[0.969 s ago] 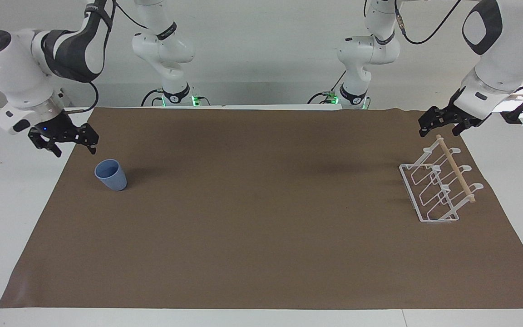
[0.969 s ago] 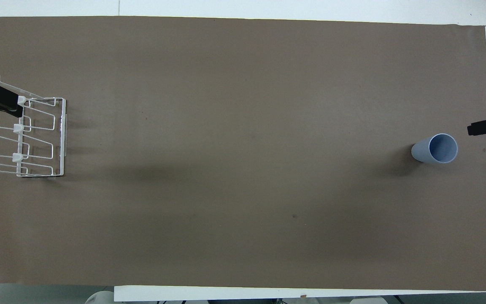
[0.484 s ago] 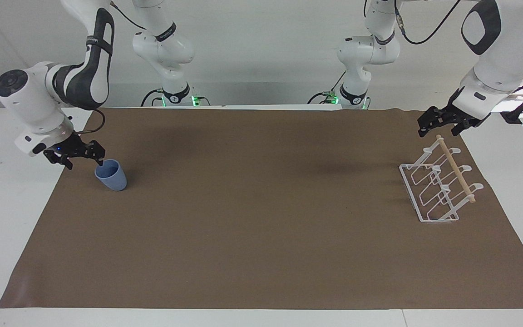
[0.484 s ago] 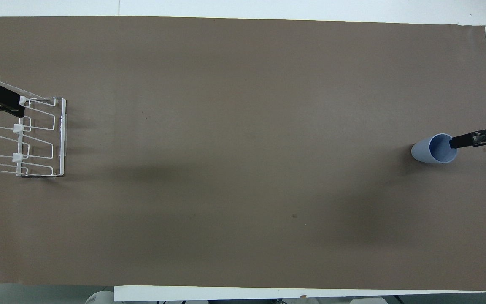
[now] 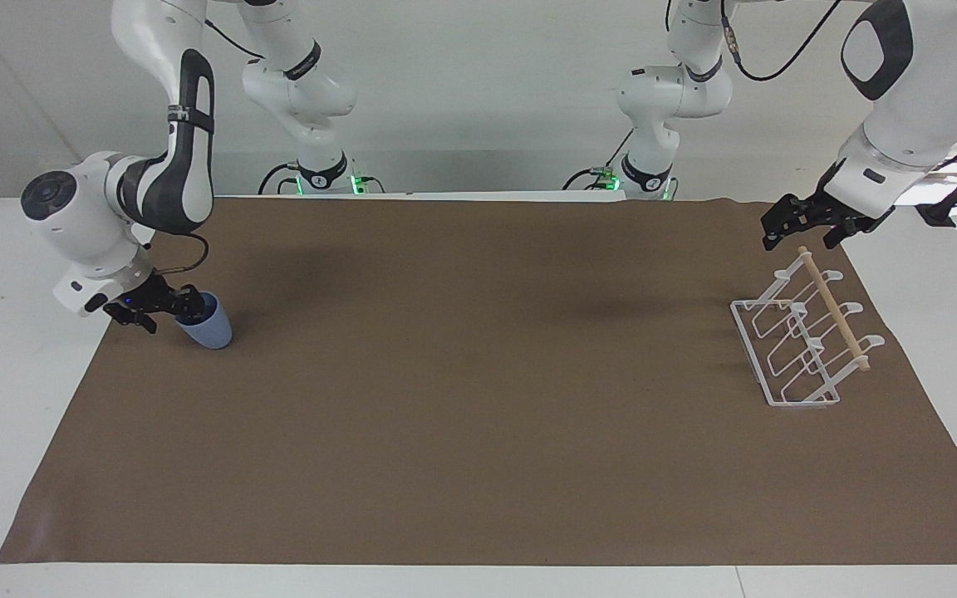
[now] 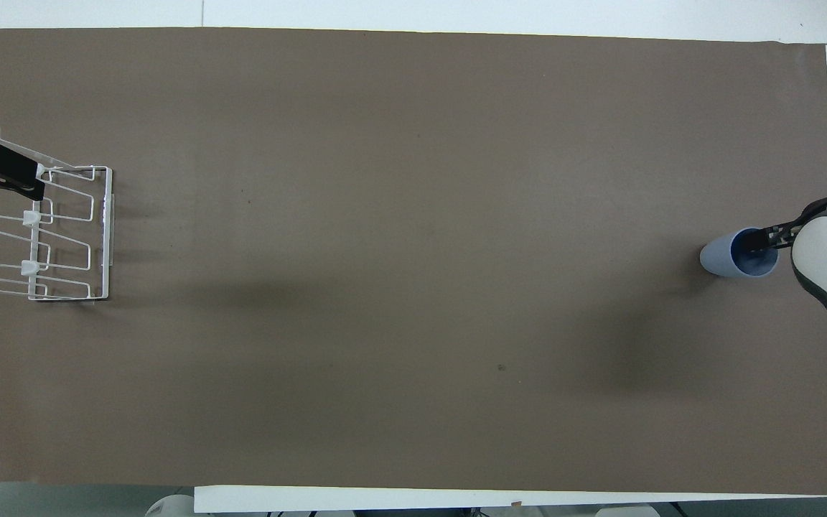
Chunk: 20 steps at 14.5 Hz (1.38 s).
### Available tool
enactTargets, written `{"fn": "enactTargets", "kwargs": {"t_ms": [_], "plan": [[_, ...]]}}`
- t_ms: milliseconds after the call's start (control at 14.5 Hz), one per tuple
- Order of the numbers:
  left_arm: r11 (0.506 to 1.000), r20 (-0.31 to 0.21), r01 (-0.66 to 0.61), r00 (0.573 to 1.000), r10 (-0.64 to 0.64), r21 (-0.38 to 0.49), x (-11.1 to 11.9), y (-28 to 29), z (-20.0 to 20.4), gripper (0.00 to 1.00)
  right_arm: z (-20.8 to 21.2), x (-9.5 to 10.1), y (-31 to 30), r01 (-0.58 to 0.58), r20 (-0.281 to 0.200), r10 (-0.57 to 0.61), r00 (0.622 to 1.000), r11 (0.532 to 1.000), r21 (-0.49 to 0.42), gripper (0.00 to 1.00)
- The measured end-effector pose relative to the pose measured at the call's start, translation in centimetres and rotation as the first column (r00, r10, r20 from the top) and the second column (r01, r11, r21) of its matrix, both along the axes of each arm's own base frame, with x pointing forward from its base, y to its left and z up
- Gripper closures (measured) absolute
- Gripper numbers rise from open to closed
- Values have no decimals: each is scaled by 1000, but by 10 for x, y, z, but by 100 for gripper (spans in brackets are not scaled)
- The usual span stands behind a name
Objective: Hang cup on cup holder
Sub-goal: 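Lower the right gripper into the blue cup and grasp its rim, then lift the blue cup with the right gripper toward the left gripper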
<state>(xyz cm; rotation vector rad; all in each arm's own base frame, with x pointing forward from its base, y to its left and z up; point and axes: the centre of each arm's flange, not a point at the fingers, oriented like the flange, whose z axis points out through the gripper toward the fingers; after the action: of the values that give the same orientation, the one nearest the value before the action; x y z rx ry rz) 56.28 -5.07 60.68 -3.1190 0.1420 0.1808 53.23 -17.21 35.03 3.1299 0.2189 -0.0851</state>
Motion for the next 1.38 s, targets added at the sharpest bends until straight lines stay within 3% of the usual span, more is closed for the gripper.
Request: {"fn": "enactTargets", "kwargs": {"t_ms": [415, 692, 830, 1038, 1176, 1384], "plan": [[1000, -21, -6, 1000, 6, 2, -3, 2, -2, 0, -9, -3, 3, -1, -14, 1, 1000, 1000, 6, 93], [996, -34, -93, 995, 93, 17, -7, 5, -7, 0, 28, 11, 8, -94, -65, 97, 993, 995, 44, 96], [991, -50, -135, 989, 136, 27, -13, 5, -14, 0, 63, 20, 29, -93, -75, 108, 991, 979, 183, 96], [967, -77, -253, 964, 253, 14, -23, -5, -21, 0, 92, 22, 80, -60, -58, 97, 994, 887, 458, 96], [916, -118, -398, 913, 390, -52, -27, -17, -17, 0, 98, 28, 123, -60, -36, 101, 994, 802, 594, 96], [779, -186, -623, 776, 603, -73, -30, -27, -11, 0, 103, 32, 183, -41, -33, 95, 995, 674, 738, 96]]}}
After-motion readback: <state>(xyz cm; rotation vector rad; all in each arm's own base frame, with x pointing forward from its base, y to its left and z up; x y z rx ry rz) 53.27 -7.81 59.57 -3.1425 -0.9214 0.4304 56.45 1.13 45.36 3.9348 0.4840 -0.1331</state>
